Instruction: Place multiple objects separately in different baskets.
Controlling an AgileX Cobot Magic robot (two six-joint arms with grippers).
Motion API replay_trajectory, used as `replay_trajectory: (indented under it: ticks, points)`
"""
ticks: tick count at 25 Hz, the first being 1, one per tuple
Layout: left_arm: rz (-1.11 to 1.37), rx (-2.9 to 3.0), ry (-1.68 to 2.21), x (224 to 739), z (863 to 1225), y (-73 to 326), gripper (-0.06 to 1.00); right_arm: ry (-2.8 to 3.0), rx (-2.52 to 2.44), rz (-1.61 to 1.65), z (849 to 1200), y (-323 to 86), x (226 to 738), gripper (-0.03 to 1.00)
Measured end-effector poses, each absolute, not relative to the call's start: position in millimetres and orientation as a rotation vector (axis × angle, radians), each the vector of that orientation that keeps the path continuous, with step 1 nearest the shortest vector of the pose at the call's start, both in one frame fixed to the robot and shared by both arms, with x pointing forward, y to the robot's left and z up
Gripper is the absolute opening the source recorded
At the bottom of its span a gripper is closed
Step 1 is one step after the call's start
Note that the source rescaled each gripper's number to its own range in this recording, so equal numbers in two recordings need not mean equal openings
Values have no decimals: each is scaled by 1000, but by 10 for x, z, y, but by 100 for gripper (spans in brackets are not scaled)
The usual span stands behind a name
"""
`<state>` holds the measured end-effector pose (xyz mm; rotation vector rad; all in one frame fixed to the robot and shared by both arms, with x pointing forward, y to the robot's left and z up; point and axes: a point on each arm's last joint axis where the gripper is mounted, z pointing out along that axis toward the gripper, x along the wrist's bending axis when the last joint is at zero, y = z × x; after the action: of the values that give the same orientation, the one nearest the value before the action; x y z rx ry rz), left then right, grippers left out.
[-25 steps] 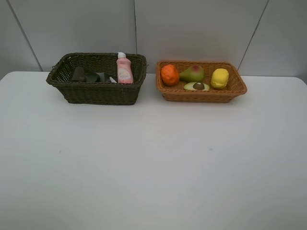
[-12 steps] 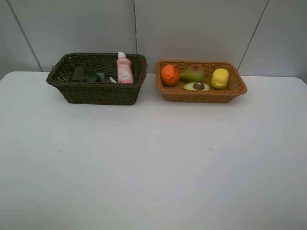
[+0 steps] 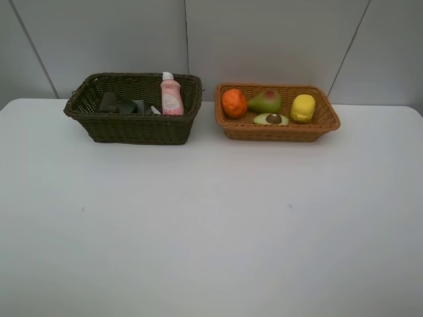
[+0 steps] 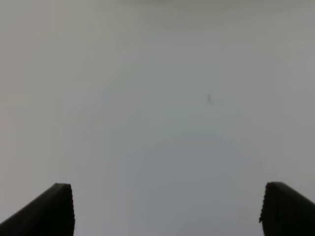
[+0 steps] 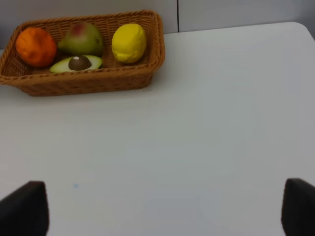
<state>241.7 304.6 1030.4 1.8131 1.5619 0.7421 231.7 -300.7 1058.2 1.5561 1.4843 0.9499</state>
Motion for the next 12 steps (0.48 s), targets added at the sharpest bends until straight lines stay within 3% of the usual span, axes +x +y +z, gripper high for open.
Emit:
replay_trajectory:
  ticks: [12]
  points:
    - [846, 1679, 1637, 2327, 10306, 3055, 100, 1484, 1556, 950, 10582, -3007, 2317, 100]
